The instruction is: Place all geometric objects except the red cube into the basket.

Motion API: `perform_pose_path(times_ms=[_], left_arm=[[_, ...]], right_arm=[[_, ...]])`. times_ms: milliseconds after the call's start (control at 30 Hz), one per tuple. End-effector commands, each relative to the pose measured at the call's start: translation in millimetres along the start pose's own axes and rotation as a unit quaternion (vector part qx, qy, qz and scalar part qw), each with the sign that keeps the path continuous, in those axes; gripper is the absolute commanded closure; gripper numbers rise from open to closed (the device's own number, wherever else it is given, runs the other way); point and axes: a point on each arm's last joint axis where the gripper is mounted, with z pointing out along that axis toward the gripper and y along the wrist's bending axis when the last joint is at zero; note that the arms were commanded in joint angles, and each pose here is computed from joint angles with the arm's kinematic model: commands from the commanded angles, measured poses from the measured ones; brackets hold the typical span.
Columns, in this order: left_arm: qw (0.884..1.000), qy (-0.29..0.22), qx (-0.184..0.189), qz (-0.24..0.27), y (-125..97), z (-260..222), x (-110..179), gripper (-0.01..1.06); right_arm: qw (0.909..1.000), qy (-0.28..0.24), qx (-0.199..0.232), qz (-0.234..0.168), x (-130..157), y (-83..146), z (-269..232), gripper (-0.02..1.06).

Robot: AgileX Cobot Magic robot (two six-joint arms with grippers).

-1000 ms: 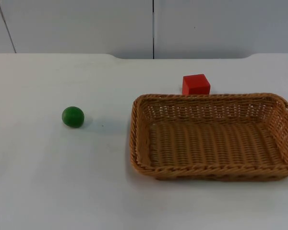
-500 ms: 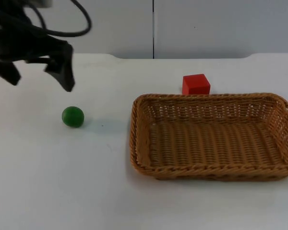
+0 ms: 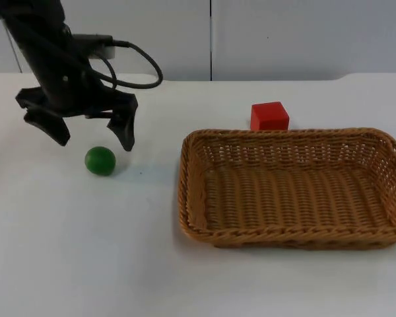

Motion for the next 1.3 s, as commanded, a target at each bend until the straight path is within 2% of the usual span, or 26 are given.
perform_pose_path(times_ms=[0,200,267,300,333,433,467,500,533,567,600,667,767,800,933,1033,1100,1267], left_arm=[[1.0,0.011,0.0,-0.007,-2,13,1,0.0],[1.0,0.025,0.0,-0.018,-1,27,4,0.0],[1.0,0.019,0.0,-0.018,-1,27,3,0.05],[1.0,0.015,0.0,-0.019,-1,27,2,0.13],[1.0,0.015,0.0,-0.019,-1,27,2,0.13],[1.0,0.01,0.001,-0.02,-1,28,1,0.42],[1.0,0.01,0.001,-0.02,-1,28,1,0.42],[1.0,0.01,0.001,-0.027,-1,28,1,0.53],[0.999,0.012,0.001,-0.04,-1,28,1,0.68],[0.998,0.019,0.001,-0.054,-1,25,1,0.91],[0.998,0.027,0.003,-0.053,-2,21,1,1.03],[0.998,0.031,0.003,-0.053,-2,18,0,1.05],[1.0,0.031,0.003,-0.002,-7,-17,-1,1.05],[1.0,0.031,0.003,-0.002,-7,-17,-1,1.05],[0.998,0.017,-0.04,0.046,-5,-78,3,1.05],[0.997,0.02,-0.048,0.056,-7,-106,10,1.05],[0.996,0.006,-0.049,0.074,-10,-136,16,1.05],[0.996,-0.03,-0.046,0.076,-14,-166,20,1.05]], right_arm=[[1.0,-0.007,0.004,-0.002,-3,-1,-2,-0.01],[1.0,-0.007,0.004,-0.002,-3,-1,-2,-0.01],[1.0,-0.007,0.004,-0.002,-3,-1,-2,-0.01],[1.0,-0.009,0.004,-0.002,-3,-1,-2,-0.01],[1.0,-0.009,0.004,-0.002,-3,-1,-2,-0.01],[1.0,-0.009,0.004,-0.002,-3,-1,-2,-0.01],[1.0,-0.009,0.004,-0.002,-3,-1,-2,-0.01],[1.0,-0.009,0.004,-0.002,-3,-1,-2,-0.01],[1.0,-0.009,0.004,-0.002,-3,-1,-2,-0.01],[1.0,-0.009,0.004,-0.002,-3,-1,-2,-0.01],[1.0,-0.009,0.004,-0.002,-3,-1,-2,-0.01],[1.0,-0.009,0.004,-0.002,-3,-1,-2,-0.01],[1.0,-0.006,0.004,-0.002,-2,-1,-2,-0.01],[1.0,-0.006,0.004,-0.002,-2,-1,-2,-0.01],[1.0,-0.006,0.004,-0.002,-2,-1,-2,-0.01],[1.0,-0.005,0.004,-0.002,-2,-1,-2,-0.01],[1.0,-0.004,0.004,-0.002,-2,-1,-2,-0.01],[1.0,-0.004,0.004,-0.002,-2,-1,-2,-0.01]])
